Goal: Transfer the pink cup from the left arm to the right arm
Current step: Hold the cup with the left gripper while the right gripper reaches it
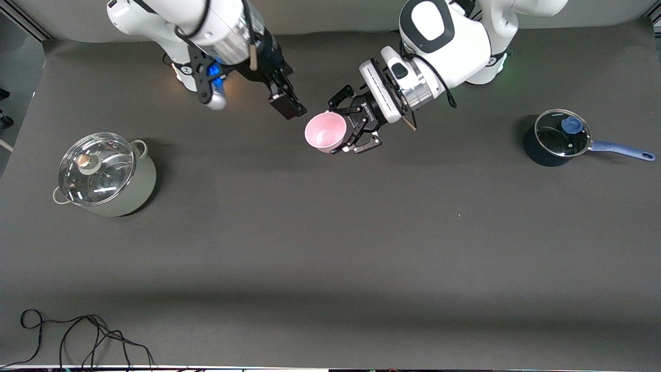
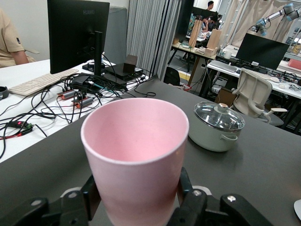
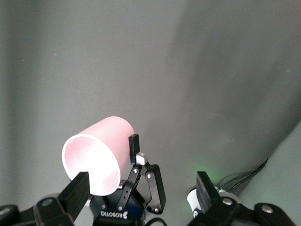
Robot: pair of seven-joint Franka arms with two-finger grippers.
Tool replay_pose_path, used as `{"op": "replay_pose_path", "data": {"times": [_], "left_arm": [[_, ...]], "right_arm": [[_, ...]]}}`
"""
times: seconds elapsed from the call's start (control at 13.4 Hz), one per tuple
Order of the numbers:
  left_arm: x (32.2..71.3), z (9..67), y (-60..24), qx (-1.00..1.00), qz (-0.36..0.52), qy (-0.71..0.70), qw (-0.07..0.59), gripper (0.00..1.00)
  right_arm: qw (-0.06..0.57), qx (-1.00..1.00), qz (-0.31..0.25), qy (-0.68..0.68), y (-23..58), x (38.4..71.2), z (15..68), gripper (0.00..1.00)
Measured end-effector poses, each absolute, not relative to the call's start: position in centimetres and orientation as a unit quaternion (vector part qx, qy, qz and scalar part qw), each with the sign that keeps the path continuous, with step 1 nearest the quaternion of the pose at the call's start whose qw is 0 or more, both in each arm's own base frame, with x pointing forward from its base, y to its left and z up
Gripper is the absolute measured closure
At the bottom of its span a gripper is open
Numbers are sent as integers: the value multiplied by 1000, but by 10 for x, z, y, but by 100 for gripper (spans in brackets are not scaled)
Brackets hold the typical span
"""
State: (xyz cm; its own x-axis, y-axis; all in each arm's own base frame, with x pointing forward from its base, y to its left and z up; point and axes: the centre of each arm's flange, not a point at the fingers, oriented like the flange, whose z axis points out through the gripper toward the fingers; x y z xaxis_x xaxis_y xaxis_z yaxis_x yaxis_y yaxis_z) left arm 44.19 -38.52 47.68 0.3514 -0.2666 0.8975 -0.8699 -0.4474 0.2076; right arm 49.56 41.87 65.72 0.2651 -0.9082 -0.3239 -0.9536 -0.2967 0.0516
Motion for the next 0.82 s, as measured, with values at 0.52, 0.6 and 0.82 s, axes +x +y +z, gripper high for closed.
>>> {"op": "replay_pose_path", "data": {"times": [0.52,0.6,0.82], "left_arm": [[442,475,-385,741,419,-384,359,33],[442,474,-385,741,419,-383,359,33],[442,474,-385,741,418,-383,359,33]], "right_arm": [[45,-803,138,578,452,495,613,0],[44,-803,138,578,452,496,612,1],[37,-803,137,579,454,500,602,12]]}}
